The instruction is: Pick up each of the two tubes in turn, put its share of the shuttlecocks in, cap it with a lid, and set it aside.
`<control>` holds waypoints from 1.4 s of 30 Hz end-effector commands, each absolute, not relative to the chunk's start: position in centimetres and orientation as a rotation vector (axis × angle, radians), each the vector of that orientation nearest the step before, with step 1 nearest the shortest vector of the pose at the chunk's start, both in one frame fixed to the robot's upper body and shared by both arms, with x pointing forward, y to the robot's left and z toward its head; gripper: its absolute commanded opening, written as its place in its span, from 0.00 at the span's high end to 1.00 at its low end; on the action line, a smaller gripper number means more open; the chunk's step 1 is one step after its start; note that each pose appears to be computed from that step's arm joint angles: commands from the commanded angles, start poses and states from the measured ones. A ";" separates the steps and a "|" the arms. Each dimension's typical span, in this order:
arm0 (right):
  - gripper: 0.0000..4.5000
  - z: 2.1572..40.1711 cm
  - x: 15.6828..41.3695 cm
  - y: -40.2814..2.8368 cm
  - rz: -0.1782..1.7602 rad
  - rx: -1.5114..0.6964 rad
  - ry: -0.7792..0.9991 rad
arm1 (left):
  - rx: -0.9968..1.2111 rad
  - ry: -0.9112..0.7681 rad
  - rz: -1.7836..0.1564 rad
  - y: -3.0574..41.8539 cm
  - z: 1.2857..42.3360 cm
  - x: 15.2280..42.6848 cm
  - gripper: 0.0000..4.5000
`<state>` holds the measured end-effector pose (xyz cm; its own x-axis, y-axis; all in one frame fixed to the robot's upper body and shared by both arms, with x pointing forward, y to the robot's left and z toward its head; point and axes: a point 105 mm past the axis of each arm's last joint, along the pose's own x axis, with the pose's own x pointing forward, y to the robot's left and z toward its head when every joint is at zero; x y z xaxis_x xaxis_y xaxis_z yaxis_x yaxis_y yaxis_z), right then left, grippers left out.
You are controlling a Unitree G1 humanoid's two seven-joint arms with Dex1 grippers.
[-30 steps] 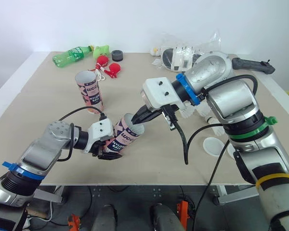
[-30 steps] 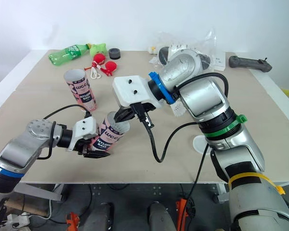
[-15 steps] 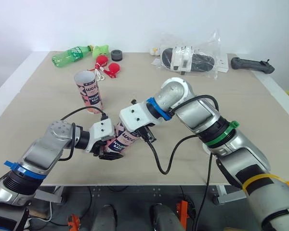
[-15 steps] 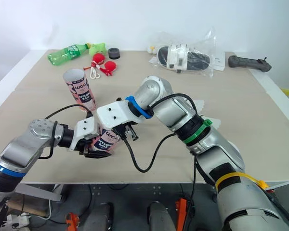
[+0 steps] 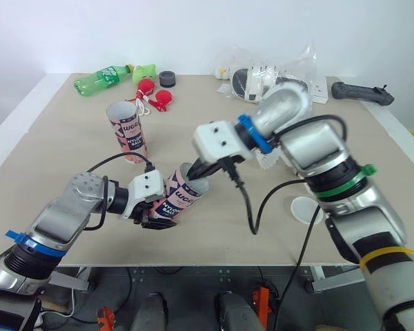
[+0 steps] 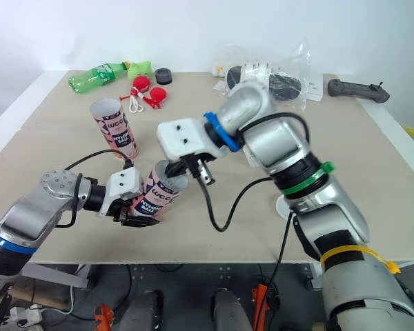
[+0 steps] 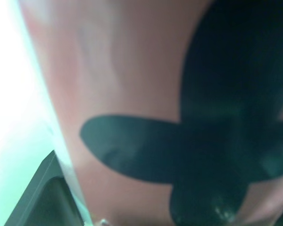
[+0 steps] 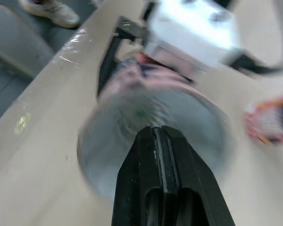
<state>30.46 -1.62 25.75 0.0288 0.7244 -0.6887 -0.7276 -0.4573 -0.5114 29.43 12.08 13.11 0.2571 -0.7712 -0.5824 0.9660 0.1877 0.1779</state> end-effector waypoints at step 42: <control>0.01 19.9 33.8 -22.1 1.346 -1.272 0.704 | 0.060 -0.129 -1.102 2.3 9.7 33.2 0.24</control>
<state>34.10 -21.82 19.67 0.2031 0.3176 -0.9262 -0.9404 -0.2002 -0.2749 33.44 2.57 10.43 0.4518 -0.8872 0.0937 0.8803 0.4604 0.1145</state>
